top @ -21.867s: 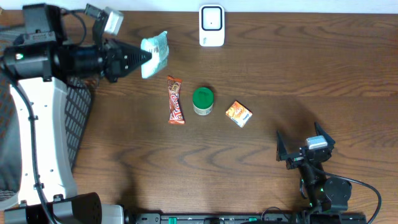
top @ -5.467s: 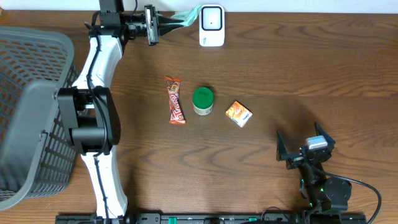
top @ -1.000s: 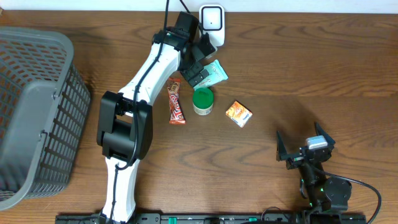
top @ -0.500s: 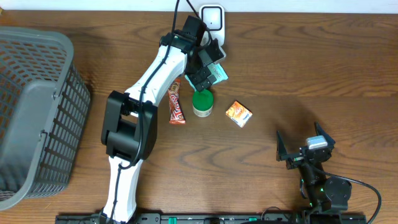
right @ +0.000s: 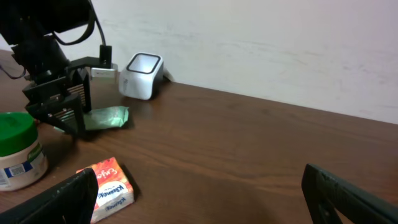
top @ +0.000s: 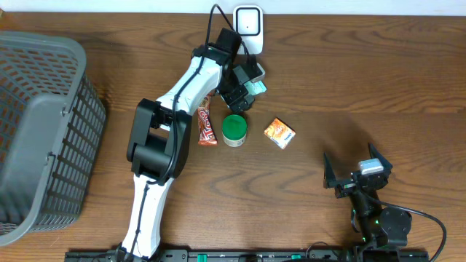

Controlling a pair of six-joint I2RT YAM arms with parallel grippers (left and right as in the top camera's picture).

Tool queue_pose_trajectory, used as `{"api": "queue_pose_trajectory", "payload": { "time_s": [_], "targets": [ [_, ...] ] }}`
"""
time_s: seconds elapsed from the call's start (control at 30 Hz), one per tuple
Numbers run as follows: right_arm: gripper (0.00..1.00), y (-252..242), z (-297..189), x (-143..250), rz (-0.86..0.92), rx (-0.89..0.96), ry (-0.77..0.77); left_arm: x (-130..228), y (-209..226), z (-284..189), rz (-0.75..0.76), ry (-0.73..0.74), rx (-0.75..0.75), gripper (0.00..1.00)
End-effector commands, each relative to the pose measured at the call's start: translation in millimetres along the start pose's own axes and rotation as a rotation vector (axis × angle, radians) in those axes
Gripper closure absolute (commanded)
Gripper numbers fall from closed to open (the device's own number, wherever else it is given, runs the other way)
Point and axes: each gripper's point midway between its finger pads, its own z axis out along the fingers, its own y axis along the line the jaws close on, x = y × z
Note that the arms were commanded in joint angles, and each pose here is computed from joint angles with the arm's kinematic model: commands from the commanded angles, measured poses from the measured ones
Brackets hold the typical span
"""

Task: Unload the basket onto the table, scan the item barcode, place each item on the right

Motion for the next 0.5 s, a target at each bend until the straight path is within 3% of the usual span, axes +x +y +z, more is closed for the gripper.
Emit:
{"api": "queue_pose_trajectory", "payload": {
  "time_s": [0.0, 0.2, 0.33, 0.47],
  "targets": [
    [0.01, 2.5, 0.1, 1.0, -0.002, -0.01, 0.003, 11.2, 8.7, 14.3, -0.035, 0.012, 0.022, 0.02],
    [0.01, 2.5, 0.1, 1.0, -0.002, -0.01, 0.003, 10.1, 18.5, 12.8, -0.041, -0.006, -0.001, 0.0],
    [0.01, 2.5, 0.1, 1.0, -0.002, -0.01, 0.003, 9.8, 19.3, 12.3, -0.043, -0.005, -0.005, 0.27],
    [0.01, 2.5, 0.1, 1.0, -0.002, -0.01, 0.003, 7.2, 22.6, 8.6, -0.042, -0.007, -0.023, 0.46]
  ]
}}
